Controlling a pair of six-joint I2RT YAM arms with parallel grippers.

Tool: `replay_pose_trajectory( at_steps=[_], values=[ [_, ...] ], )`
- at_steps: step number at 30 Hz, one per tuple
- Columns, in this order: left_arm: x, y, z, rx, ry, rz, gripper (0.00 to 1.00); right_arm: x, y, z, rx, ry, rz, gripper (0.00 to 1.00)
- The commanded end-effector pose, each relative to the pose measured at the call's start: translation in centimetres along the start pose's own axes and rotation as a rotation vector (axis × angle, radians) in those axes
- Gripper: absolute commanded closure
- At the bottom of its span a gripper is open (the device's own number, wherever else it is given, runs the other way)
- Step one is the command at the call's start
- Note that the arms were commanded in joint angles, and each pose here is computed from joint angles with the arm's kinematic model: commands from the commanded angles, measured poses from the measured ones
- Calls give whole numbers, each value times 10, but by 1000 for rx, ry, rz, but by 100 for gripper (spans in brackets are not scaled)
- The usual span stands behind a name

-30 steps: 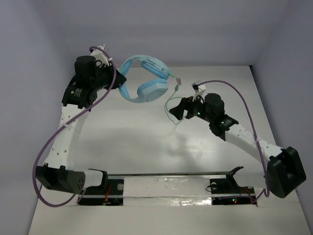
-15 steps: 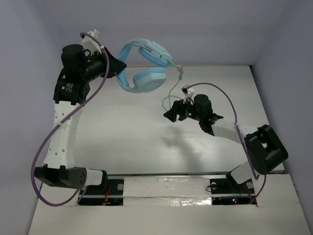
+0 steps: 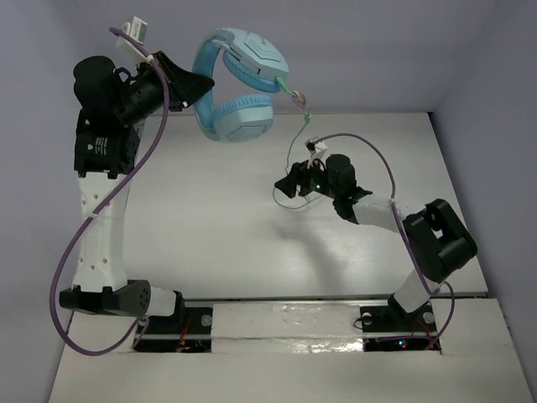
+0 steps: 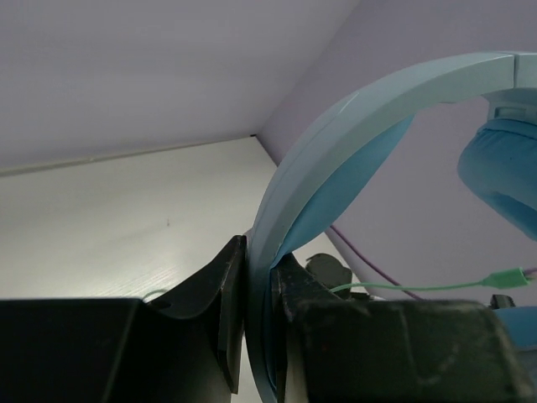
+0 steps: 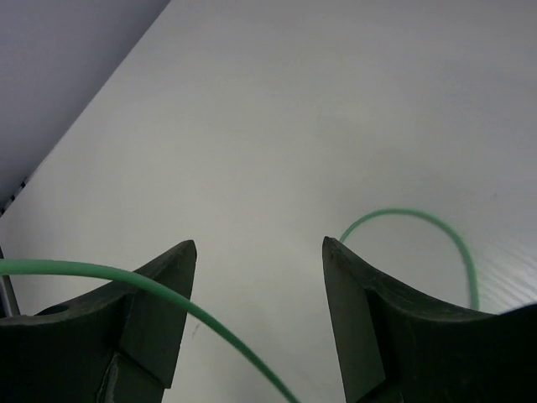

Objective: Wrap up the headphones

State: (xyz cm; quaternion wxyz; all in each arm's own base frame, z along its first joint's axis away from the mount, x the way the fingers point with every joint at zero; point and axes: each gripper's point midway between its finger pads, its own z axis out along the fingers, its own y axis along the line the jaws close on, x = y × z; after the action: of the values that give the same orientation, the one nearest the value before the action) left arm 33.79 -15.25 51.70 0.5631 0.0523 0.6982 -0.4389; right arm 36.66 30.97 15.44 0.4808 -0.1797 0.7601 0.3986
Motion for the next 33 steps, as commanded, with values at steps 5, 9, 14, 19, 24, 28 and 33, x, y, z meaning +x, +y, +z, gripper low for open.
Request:
replay_pose_trajectory(
  at_steps=[5,9,14,19,24,28,33],
  values=[
    [-29,-31,-7,100,-83,0,100,-14,12,21,-103,-49,-24,48],
    [-27,-16,-1,74,-108,-62,100,6,7,19,-94,-29,46,69],
    [-32,25,4,-23,-311,-253,100,39,43,28,-71,65,74,93],
    [12,141,6,-371,-450,-377,100,80,66,12,56,245,86,100],
    [54,211,-14,-727,-563,-327,100,104,63,-24,232,369,33,100],
    [92,211,4,-751,-534,-336,100,108,78,-39,311,510,-77,100],
    [130,226,20,-838,-475,-284,100,115,106,-43,387,617,-328,100]
  ],
)
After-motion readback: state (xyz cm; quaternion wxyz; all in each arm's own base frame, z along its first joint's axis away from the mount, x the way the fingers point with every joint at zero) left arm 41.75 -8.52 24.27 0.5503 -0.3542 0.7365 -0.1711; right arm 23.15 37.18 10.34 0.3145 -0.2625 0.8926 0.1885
